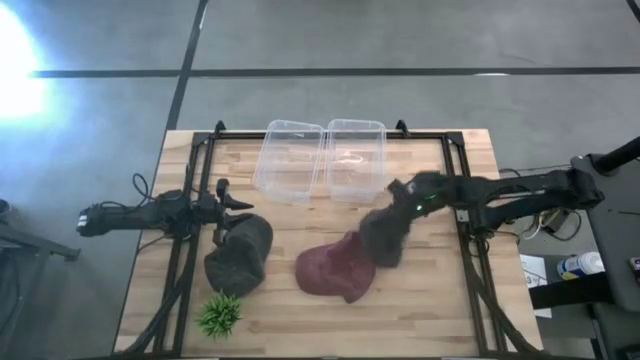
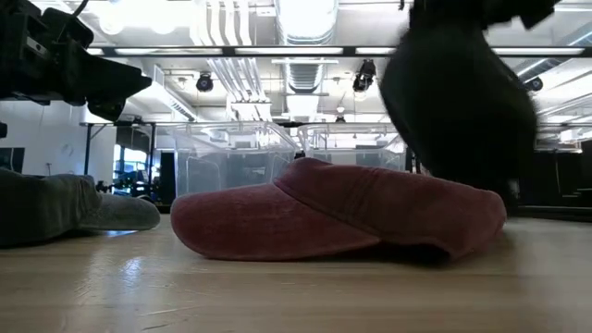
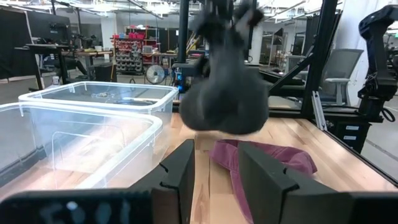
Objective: Pick and place caps into container
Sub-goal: Put the left black cap into the right transparent container
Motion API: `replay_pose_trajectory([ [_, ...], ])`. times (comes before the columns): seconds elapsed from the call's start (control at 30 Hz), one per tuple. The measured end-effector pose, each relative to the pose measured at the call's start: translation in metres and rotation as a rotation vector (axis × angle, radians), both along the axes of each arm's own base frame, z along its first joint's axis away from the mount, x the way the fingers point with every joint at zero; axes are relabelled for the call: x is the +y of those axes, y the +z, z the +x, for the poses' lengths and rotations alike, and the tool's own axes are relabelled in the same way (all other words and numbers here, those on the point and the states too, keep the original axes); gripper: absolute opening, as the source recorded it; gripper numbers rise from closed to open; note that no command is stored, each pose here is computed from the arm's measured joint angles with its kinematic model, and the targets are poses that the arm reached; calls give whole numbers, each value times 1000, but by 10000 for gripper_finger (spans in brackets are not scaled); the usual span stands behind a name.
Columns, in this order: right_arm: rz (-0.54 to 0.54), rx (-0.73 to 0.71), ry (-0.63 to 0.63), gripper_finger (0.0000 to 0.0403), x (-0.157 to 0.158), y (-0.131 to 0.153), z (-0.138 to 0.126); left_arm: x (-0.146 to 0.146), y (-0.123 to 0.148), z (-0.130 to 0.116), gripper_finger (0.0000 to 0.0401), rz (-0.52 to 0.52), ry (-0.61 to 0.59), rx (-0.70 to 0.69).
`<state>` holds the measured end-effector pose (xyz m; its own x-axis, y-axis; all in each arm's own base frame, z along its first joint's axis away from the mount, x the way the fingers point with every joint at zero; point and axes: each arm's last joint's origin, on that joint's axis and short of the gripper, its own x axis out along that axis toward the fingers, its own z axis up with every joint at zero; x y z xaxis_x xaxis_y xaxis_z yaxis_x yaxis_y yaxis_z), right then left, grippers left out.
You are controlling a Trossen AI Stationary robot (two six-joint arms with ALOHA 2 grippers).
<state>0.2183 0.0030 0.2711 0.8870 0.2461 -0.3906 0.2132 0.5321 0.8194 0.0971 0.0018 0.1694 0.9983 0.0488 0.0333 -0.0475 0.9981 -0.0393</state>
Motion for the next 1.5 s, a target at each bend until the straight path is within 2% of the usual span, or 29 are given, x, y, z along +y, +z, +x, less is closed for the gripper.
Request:
replay_pose_trajectory([
  [0.13,-92,-293,-49,8,-7,52,-11,0,0,0,116,0,0,1],
  [0.27,-245,-473,-117,8,-17,92,-19,0,0,0,116,0,0,1],
  [0.4,-431,-545,-202,8,-34,124,-14,0,0,0,116,0,0,1],
  [0.5,-526,-557,-262,8,-52,143,-3,0,0,0,116,0,-1,1],
  [0.6,-570,-554,-276,8,-73,156,13,0,0,0,116,0,-1,1],
  [0.7,-565,-542,-229,8,-97,159,30,0,0,0,116,0,0,1],
  [0.93,-486,-426,-181,8,-146,134,61,0,0,0,116,0,0,1],
  [1.3,-423,-165,-298,8,-188,64,53,0,0,0,116,0,-1,1],
  [1.5,-296,-35,-271,8,-195,13,56,0,0,0,116,0,0,1],
])
